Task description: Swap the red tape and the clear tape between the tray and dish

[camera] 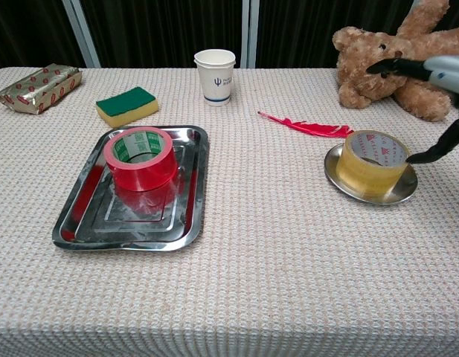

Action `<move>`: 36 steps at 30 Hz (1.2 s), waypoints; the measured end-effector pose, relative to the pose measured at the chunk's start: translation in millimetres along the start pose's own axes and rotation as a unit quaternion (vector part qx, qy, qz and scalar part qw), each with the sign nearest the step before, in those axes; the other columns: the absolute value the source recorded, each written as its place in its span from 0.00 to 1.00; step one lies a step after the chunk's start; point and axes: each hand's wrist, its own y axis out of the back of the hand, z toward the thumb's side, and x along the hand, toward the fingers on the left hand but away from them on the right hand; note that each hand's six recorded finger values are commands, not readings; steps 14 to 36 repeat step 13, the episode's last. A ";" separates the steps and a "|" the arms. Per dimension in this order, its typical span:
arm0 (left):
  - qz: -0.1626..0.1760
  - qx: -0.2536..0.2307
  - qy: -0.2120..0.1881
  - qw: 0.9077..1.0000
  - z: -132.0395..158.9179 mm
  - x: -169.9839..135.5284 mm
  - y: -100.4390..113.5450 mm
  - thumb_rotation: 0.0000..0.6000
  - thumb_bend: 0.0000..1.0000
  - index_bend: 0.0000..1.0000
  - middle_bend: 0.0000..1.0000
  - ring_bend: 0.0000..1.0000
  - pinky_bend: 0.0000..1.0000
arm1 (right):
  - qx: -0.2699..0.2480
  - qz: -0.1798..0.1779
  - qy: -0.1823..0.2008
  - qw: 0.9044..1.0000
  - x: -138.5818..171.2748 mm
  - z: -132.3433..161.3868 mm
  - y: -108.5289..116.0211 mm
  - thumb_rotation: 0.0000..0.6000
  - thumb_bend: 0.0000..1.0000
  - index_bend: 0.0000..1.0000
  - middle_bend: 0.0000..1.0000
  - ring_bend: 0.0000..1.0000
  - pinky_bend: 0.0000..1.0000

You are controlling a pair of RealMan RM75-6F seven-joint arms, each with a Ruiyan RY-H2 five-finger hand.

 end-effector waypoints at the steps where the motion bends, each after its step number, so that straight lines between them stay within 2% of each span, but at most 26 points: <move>1: 0.002 0.000 -0.001 1.000 0.0 -0.3 1.7 1.00 0.10 0.05 0.06 0.00 0.14 | 0.005 -0.018 -0.007 1.000 7.5 -6.0 5.0 1.00 0.00 0.00 0.00 0.00 0.00; 4: 0.013 0.010 -0.003 1.000 -1.8 0.5 5.5 1.00 0.10 0.06 0.06 0.00 0.10 | 0.024 -0.077 -0.046 0.996 41.6 -33.7 19.1 1.00 0.00 0.00 0.00 0.00 0.00; 8: 0.030 0.030 0.001 0.999 -5.9 1.2 5.9 1.00 0.10 0.06 0.06 0.00 0.10 | 0.047 -0.133 -0.129 0.982 109.8 -81.2 26.5 1.00 0.00 0.00 0.00 0.00 0.00; 11: 0.030 0.027 0.008 0.999 -6.9 0.9 4.6 1.00 0.11 0.06 0.06 0.00 0.10 | 0.071 -0.143 -0.173 0.972 150.2 -107.0 23.4 1.00 0.00 0.00 0.00 0.00 0.00; 13: 0.028 0.028 0.010 0.999 -6.7 0.9 3.4 1.00 0.15 0.06 0.06 0.00 0.10 | 0.071 -0.140 -0.187 0.970 164.9 -115.5 19.6 1.00 0.00 0.00 0.00 0.00 0.00; 36: 0.028 0.028 0.010 0.999 -6.7 0.9 3.4 1.00 0.15 0.06 0.06 0.00 0.10 | 0.071 -0.140 -0.187 0.970 164.9 -115.5 19.6 1.00 0.00 0.00 0.00 0.00 0.00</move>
